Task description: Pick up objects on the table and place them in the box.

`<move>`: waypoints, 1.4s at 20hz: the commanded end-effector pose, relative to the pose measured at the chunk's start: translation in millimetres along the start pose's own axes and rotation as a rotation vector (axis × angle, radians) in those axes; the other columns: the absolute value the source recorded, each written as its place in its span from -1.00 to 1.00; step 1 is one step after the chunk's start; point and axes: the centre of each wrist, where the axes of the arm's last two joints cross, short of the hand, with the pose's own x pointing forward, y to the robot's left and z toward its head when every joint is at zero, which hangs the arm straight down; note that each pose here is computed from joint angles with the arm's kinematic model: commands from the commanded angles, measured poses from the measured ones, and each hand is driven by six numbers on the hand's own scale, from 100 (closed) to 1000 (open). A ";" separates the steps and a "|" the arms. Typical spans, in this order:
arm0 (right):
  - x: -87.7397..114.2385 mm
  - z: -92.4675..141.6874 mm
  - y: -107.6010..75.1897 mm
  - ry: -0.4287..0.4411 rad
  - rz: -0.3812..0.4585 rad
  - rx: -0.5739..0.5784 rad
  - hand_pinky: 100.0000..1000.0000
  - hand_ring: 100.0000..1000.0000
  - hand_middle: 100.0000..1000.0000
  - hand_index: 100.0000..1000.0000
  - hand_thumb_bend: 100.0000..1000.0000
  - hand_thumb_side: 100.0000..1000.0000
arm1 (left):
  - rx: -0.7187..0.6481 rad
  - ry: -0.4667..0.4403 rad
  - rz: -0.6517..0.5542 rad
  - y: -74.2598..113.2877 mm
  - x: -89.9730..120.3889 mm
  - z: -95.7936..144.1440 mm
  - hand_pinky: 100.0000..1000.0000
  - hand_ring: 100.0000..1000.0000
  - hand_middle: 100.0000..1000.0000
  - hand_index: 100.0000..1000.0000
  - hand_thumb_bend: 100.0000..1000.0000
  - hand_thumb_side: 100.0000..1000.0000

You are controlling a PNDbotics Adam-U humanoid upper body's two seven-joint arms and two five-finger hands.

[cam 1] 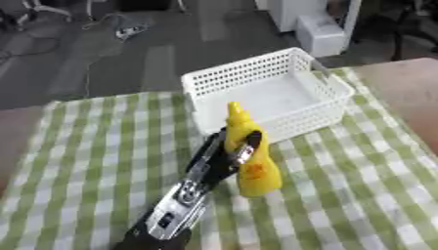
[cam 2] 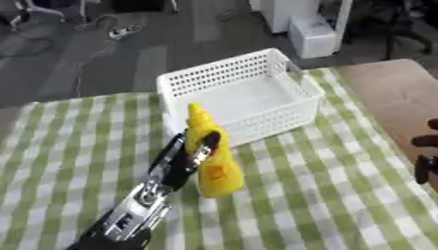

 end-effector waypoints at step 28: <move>-0.7 16.3 -16.5 0.069 0.067 -0.044 -0.73 -0.02 0.14 0.53 0.22 0.03 | -0.089 0.195 0.096 56.7 82.9 -24.9 -1.00 -1.00 -1.00 -0.44 -1.00 0.03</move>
